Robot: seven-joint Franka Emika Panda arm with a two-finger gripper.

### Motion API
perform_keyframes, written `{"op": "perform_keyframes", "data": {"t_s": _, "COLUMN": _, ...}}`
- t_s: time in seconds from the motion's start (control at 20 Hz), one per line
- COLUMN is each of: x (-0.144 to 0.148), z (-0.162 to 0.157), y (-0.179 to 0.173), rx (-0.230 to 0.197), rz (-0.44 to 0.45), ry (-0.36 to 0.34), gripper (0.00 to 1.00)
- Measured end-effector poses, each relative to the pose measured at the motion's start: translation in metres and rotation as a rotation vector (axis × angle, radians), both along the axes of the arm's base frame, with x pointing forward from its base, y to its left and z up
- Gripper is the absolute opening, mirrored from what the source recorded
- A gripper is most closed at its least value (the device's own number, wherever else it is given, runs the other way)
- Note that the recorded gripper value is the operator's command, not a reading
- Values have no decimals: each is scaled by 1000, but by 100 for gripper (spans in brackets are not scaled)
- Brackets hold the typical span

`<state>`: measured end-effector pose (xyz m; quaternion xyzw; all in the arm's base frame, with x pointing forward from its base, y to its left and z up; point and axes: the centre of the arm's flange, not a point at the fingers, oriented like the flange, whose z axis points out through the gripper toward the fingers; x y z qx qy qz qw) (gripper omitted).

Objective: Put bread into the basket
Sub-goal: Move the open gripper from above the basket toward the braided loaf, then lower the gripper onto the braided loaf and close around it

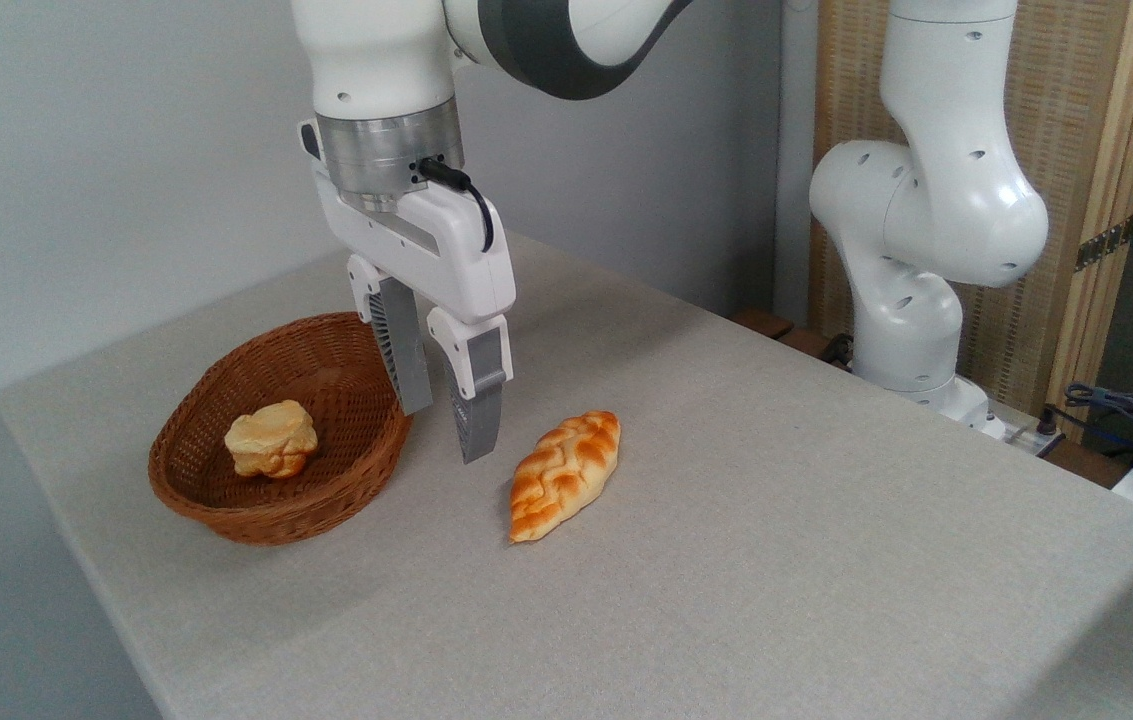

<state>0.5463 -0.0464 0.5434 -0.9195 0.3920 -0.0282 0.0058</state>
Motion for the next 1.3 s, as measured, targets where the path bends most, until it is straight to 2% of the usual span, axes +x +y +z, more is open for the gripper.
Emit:
{"op": "perform_keyframes", "data": {"t_s": 0.6, "x": 1, "z": 4, "y": -3, "rx": -8, "rz": -3, "ry": -8, "gripper": 100}}
{"op": "perform_keyframes", "data": {"t_s": 0.85, "x": -1, "z": -3, "y": -13, "rx": -6, "rz": -20, "ry": 9, "gripper": 100}}
{"op": "perform_keyframes", "data": {"t_s": 1.15, "x": -18, "z": -42, "y": -34, "rx": 3, "rz": -25, "ry": 102, "gripper": 100}}
{"op": "perform_keyframes", "data": {"t_s": 1.3, "x": -33, "z": -59, "y": -33, "rx": 9, "rz": -25, "ry": 142, "gripper": 100}}
